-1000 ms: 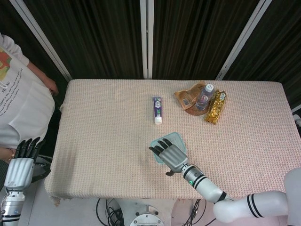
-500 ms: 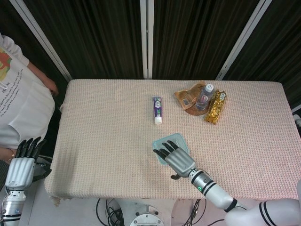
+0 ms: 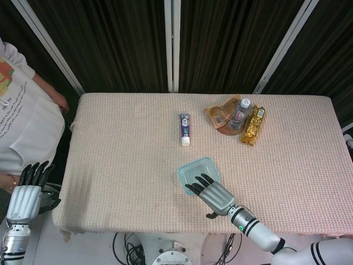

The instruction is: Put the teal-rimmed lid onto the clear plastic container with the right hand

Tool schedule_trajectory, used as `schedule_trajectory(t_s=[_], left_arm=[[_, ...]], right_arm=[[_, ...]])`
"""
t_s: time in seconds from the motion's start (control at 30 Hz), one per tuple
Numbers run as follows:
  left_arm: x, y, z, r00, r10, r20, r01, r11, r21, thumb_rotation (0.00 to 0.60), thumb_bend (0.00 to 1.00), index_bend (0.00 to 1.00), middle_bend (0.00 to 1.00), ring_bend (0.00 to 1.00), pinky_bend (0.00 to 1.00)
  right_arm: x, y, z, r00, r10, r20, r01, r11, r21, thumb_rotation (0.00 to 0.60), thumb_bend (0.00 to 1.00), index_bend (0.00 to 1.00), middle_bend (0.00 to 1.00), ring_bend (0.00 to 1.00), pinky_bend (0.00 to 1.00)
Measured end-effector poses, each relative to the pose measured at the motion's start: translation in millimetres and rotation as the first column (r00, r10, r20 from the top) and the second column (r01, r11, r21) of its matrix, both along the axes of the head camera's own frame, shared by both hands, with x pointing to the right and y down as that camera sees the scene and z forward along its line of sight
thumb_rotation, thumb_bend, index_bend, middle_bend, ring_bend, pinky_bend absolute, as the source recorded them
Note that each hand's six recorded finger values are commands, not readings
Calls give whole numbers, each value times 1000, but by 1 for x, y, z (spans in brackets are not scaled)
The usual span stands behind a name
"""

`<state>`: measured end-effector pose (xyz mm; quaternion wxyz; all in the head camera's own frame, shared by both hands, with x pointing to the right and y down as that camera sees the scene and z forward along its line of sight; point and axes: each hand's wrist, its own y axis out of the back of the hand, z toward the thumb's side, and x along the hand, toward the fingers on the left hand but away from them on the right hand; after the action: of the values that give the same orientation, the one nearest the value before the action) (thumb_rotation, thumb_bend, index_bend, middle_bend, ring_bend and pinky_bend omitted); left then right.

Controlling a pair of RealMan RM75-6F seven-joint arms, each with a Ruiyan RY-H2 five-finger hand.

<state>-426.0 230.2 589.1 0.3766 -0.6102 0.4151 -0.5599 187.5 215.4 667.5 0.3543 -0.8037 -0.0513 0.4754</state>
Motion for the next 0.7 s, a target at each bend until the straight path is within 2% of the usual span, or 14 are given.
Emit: schedule_trajectory(t_s=[0.27,0.5,0.7], left_arm=[[0,-1,0,1000,4,-1,-4,1000,3,600,0,110,45,0,0],[1,-3,0,1000,8,-1,-8,1000,4,600,0,110,45,0,0],[3,-3,0,1000,12,-1,-12,1000,2,600,0,109,45,0,0]], right_arm=[[1,-10,-11,999,37,32,-38,998,44,600,26,0,200,0,0],[20,-40,-29,987,148,60,-154,981,119,600,26,0,190,0,0],[36,-63,-22,973,228,41,-231,964,134,600,25,0,186,0,0]])
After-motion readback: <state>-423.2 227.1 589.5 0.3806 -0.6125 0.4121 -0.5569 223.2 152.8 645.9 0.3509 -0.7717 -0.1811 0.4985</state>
